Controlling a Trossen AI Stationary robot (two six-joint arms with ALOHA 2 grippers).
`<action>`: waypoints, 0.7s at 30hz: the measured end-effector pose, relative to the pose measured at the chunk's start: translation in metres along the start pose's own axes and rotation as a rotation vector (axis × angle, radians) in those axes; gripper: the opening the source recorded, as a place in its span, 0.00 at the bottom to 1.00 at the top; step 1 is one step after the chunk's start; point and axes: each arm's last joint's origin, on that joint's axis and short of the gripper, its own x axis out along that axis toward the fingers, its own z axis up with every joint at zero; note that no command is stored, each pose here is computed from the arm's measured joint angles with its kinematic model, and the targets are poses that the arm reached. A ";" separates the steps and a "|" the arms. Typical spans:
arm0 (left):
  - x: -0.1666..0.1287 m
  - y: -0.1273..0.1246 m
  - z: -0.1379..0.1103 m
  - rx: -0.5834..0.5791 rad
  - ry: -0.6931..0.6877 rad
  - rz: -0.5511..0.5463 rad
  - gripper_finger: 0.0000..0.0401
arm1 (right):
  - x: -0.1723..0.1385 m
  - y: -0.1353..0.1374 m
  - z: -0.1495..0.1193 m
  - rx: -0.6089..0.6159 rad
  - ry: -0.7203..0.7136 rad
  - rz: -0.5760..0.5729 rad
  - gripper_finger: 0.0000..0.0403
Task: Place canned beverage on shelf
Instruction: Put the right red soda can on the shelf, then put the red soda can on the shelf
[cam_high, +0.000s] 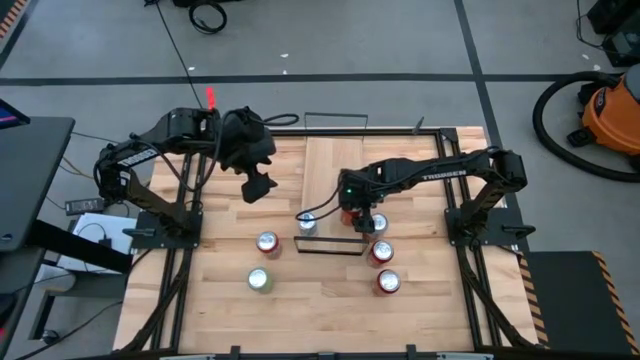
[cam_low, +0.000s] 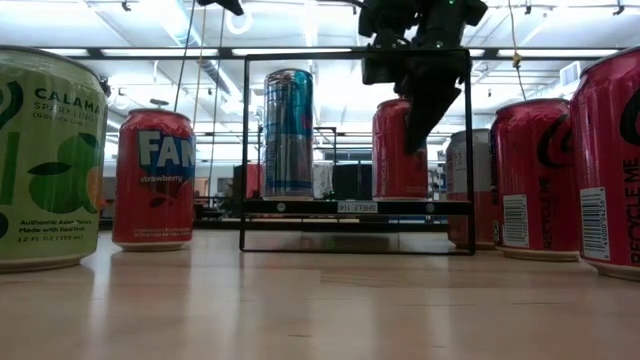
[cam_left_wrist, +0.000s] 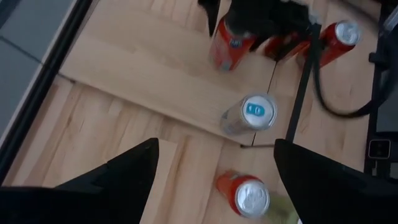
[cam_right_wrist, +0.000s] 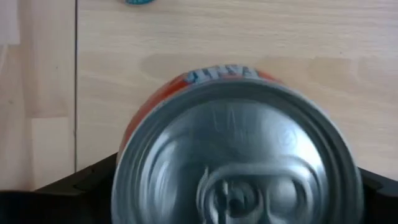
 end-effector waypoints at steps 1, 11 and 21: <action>0.000 0.000 -0.002 -0.003 0.018 -0.003 0.82 | -0.002 0.000 0.000 0.005 -0.007 0.005 0.97; 0.025 -0.017 -0.024 0.059 0.181 -0.087 0.82 | -0.031 0.001 -0.007 0.038 -0.060 0.008 0.99; 0.082 -0.028 -0.056 -0.029 0.335 -0.226 0.82 | -0.075 0.000 -0.018 0.092 -0.189 -0.063 0.99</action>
